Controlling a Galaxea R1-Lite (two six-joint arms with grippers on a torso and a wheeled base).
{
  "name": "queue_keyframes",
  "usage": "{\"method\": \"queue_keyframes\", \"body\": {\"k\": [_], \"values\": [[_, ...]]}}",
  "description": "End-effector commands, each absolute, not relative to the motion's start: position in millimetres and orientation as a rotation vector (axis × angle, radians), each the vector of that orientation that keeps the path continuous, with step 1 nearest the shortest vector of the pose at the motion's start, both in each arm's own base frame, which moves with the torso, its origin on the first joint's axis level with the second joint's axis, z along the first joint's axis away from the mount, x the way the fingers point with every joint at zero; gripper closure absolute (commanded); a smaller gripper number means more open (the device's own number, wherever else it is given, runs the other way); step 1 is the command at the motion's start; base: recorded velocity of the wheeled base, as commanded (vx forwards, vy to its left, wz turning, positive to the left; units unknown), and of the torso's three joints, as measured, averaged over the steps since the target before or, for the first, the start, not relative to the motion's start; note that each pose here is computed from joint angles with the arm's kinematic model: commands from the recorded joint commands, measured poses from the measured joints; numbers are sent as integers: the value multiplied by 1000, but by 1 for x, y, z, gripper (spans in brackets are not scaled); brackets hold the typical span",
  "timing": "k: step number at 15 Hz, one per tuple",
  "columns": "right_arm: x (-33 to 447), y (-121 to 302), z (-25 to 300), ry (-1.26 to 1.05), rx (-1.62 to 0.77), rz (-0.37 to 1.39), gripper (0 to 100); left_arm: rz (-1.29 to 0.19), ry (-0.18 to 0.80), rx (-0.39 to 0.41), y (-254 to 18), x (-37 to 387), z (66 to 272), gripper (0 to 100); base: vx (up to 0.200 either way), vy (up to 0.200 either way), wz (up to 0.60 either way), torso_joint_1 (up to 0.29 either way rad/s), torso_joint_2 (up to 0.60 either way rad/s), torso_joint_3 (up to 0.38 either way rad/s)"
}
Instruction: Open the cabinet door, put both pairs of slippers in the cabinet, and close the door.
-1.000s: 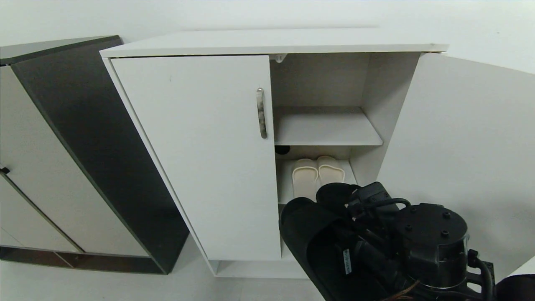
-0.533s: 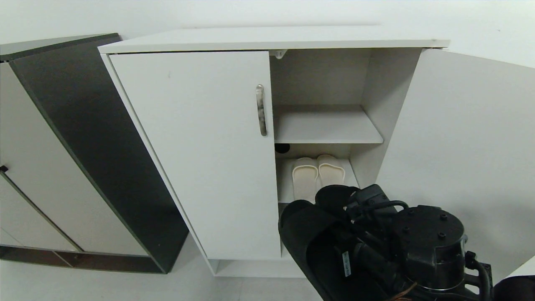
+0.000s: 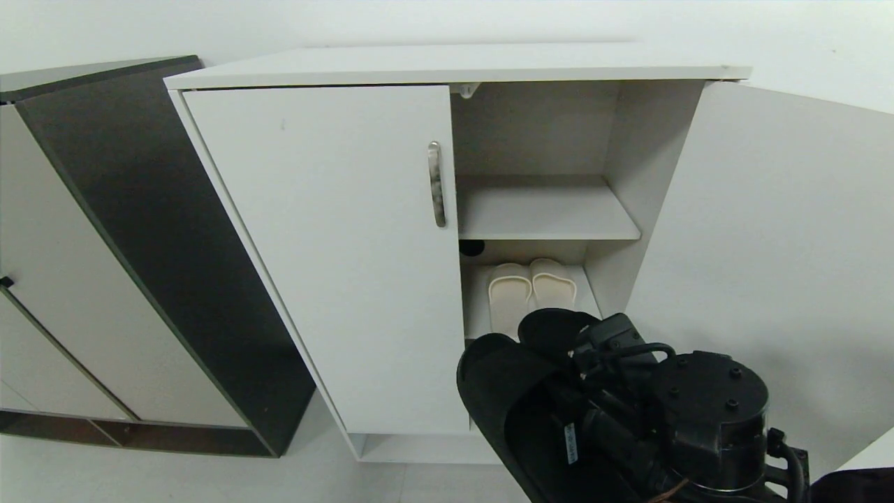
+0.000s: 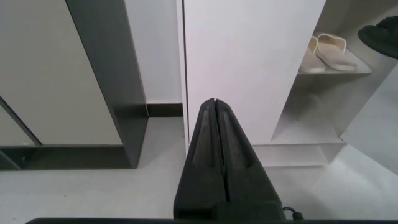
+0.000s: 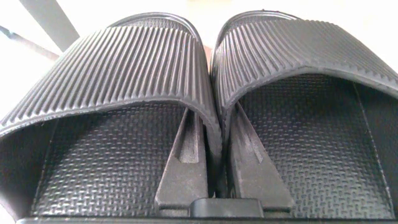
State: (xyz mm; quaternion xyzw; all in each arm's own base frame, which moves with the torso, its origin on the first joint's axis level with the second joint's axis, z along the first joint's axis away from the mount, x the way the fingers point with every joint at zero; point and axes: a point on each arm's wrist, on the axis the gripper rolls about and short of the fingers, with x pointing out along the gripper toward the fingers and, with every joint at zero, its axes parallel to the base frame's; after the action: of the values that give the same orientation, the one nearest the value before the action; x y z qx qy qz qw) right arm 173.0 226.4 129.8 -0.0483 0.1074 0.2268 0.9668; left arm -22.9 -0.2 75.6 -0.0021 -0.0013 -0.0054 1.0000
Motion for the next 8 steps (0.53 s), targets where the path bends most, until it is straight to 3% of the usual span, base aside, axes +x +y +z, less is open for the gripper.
{"method": "queue_keyframes", "body": {"k": [1, 2, 4, 8], "values": [[173, 227, 119, 243, -144, 460, 100, -11, -2, -5, 0, -23, 76, 100, 0, 0, 0, 0, 0, 0], [173, 226, 117, 242, -146, 467, 100, -11, -2, -5, 0, -23, 76, 100, 0, 0, 0, 0, 0, 0], [173, 227, 117, 233, -135, 481, 100, -11, -2, -5, 0, -23, 76, 100, 0, 0, -600, 2, -5, 7], [172, 226, 115, 238, -140, 484, 100, -9, -2, -6, 0, -23, 76, 100, 0, 0, 0, 0, 0, 0]]}}
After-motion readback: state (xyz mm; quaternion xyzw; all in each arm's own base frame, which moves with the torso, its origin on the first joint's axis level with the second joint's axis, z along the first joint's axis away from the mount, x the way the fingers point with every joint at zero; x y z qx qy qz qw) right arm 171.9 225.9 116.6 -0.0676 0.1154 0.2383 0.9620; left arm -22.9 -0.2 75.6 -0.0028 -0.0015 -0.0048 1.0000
